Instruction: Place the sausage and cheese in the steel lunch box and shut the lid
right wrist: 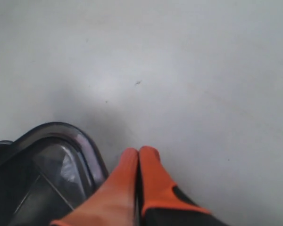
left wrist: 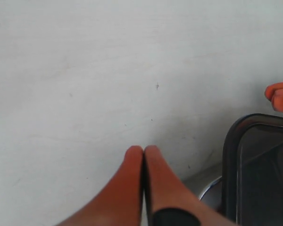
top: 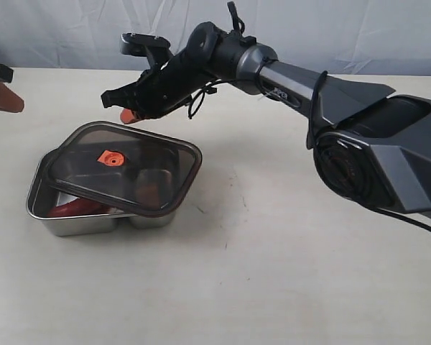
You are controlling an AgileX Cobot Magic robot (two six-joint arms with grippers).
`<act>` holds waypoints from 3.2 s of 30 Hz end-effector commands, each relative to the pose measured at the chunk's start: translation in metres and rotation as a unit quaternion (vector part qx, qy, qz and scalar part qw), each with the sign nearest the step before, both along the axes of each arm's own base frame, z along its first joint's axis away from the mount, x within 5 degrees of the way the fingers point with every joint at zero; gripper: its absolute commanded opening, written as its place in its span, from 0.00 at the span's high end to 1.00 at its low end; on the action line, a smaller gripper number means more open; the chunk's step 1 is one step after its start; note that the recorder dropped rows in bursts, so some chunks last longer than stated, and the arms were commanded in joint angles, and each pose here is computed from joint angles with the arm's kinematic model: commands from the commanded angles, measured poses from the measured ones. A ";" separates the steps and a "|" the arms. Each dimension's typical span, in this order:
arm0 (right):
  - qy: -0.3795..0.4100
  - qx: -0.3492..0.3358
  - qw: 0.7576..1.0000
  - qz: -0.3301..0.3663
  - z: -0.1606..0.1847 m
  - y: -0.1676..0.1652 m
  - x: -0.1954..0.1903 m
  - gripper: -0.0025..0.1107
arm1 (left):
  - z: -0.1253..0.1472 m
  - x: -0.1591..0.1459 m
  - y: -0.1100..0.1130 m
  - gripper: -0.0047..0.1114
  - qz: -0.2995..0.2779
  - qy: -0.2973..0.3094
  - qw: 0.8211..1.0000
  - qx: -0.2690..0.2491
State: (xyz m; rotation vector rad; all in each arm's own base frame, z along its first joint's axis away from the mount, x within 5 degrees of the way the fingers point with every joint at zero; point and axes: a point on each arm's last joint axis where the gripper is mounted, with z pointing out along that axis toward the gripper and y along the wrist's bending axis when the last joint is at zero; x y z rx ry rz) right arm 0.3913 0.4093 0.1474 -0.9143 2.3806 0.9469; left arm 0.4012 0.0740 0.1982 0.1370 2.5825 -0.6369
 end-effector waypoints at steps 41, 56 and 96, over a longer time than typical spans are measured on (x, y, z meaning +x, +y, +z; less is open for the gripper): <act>-0.023 -0.233 0.967 -0.099 0.118 -0.094 -0.005 0.98 | 0.000 0.001 0.001 0.96 0.005 -0.005 1.000 0.003; 0.118 -0.274 0.953 -0.054 0.046 -0.094 -0.037 0.98 | 0.000 0.001 0.001 0.96 0.003 -0.004 1.000 0.004; 0.136 -0.258 0.954 0.065 0.089 -0.084 -0.148 0.98 | 0.007 0.007 -0.015 0.96 -0.063 -0.072 0.993 -0.064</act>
